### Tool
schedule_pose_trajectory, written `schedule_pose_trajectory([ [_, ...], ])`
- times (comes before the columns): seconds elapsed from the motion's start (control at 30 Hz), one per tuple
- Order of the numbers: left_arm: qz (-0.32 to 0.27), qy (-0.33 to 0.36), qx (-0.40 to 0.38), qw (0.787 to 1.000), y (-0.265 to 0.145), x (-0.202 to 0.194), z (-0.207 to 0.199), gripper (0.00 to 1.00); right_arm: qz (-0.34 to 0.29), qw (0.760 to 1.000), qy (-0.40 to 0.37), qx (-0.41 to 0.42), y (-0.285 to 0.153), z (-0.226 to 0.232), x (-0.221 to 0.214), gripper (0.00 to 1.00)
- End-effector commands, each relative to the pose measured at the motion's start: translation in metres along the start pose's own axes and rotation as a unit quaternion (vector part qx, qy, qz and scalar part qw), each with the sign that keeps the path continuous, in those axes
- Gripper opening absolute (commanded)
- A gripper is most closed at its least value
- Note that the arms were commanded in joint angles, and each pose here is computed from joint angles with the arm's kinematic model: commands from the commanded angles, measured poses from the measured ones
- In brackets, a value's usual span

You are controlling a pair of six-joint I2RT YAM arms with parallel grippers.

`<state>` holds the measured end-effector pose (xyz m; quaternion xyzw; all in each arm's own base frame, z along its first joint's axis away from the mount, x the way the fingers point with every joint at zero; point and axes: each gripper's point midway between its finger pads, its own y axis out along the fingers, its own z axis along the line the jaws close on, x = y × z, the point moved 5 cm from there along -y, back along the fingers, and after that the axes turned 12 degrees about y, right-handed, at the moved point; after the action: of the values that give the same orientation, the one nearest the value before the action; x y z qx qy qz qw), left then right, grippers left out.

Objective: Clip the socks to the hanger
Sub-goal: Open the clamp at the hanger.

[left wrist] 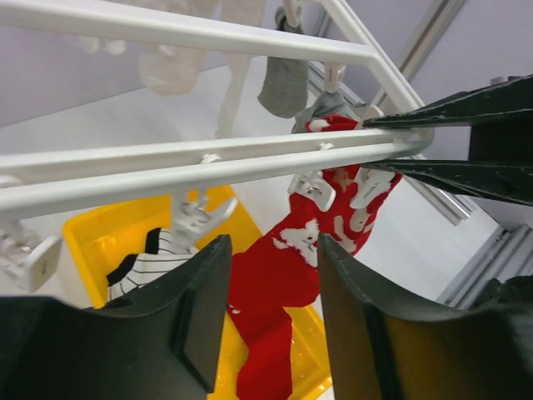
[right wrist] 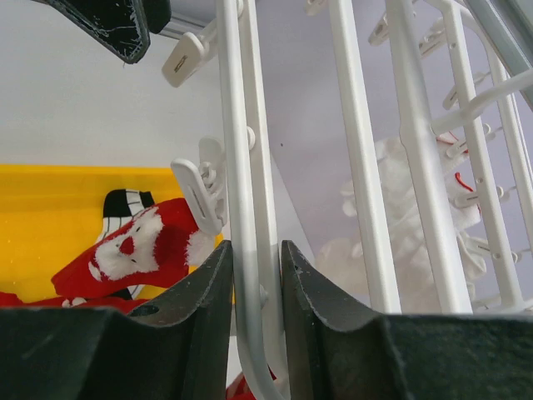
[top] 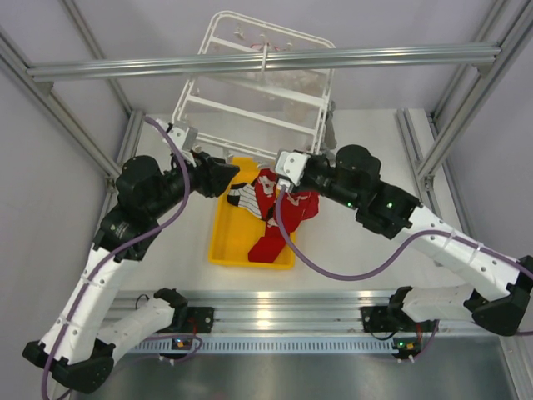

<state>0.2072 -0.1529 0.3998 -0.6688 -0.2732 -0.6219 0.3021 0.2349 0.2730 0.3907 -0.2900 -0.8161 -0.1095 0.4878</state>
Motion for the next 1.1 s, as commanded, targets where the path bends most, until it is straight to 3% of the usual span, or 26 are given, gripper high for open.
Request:
schedule_pose_trajectory([
  [0.0,-0.01,0.023,0.034,0.999,-0.002,0.009,0.009,0.53,-0.007,0.999,-0.001,-0.045,-0.016,-0.019,0.008,0.13],
  [0.37,-0.036,0.028,0.046,0.998,0.021,0.011,0.018,0.58,-0.016,0.999,0.004,-0.038,-0.022,-0.024,0.004,0.01],
  [0.67,-0.05,0.021,0.072,0.996,0.041,0.012,0.029,0.56,-0.021,0.999,0.01,-0.03,-0.024,-0.027,0.0,0.0],
  [0.87,-0.051,0.011,0.037,0.998,0.046,0.011,0.021,0.41,-0.028,0.999,0.016,-0.031,-0.024,-0.032,0.0,0.0],
  [1.07,-0.052,-0.012,0.027,0.998,0.044,0.012,0.016,0.15,-0.043,0.997,0.046,-0.043,-0.025,-0.044,0.004,0.03],
])
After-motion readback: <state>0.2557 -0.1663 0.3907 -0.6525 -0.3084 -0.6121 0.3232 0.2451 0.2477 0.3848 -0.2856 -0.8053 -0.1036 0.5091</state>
